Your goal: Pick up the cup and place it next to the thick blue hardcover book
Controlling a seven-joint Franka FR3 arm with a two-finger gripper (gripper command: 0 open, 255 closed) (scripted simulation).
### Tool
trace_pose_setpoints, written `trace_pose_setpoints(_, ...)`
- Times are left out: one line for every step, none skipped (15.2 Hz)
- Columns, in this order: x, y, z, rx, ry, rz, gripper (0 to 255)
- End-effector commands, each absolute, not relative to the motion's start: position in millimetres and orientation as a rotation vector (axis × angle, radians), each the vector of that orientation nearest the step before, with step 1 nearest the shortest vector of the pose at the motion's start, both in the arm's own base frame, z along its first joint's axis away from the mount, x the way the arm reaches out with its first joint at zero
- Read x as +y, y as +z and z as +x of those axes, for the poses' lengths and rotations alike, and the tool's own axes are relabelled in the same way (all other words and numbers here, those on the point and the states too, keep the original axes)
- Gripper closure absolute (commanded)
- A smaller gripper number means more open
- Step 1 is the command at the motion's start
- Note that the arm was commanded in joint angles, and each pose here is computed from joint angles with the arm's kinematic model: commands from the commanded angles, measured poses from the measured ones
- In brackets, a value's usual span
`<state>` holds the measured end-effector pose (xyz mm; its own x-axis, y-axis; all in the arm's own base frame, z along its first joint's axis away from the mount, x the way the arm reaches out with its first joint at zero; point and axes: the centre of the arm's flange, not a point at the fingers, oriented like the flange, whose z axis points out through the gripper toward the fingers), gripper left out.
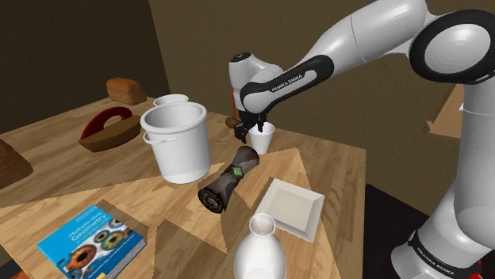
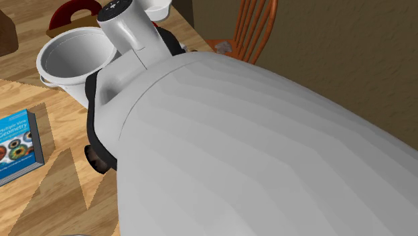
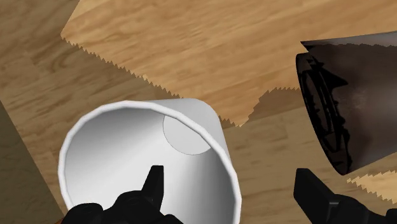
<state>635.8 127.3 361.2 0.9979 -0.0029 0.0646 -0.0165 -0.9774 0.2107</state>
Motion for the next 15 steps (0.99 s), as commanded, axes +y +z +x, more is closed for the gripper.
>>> trace_pose_setpoints(126.3, 356.8, 635.7, -0.014, 0.095, 2.927, 0)
trace_pose_setpoints(126.3, 356.8, 635.7, -0.014, 0.095, 2.927, 0)
trace_pose_setpoints(126.3, 356.8, 635.7, -0.014, 0.095, 2.927, 0)
trace_pose_setpoints(126.3, 356.8, 635.7, -0.014, 0.095, 2.927, 0)
trace_pose_setpoints(126.3, 356.8, 635.7, -0.014, 0.095, 2.927, 0)
trace_pose_setpoints(126.3, 356.8, 635.7, -0.014, 0.095, 2.927, 0)
trace_pose_setpoints(126.2, 356.9, 635.8, -0.014, 0.095, 2.927, 0)
trace_pose_setpoints(126.2, 356.9, 635.8, -0.014, 0.095, 2.927, 0)
trace_pose_setpoints(126.2, 356.9, 635.8, -0.014, 0.095, 2.927, 255)
trace_pose_setpoints(126.2, 356.9, 635.8, -0.014, 0.095, 2.927, 255)
trace_pose_setpoints(126.2, 356.9, 635.8, -0.014, 0.095, 2.927, 255)
trace_pose_setpoints(126.2, 356.9, 635.8, -0.014, 0.095, 2.927, 255)
trace_pose_setpoints(126.2, 356.9, 635.8, -0.014, 0.095, 2.927, 255)
trace_pose_setpoints(126.3, 356.9, 635.8, -0.014, 0.095, 2.927, 255)
trace_pose_setpoints(126.3, 356.9, 635.8, -0.014, 0.095, 2.927, 255)
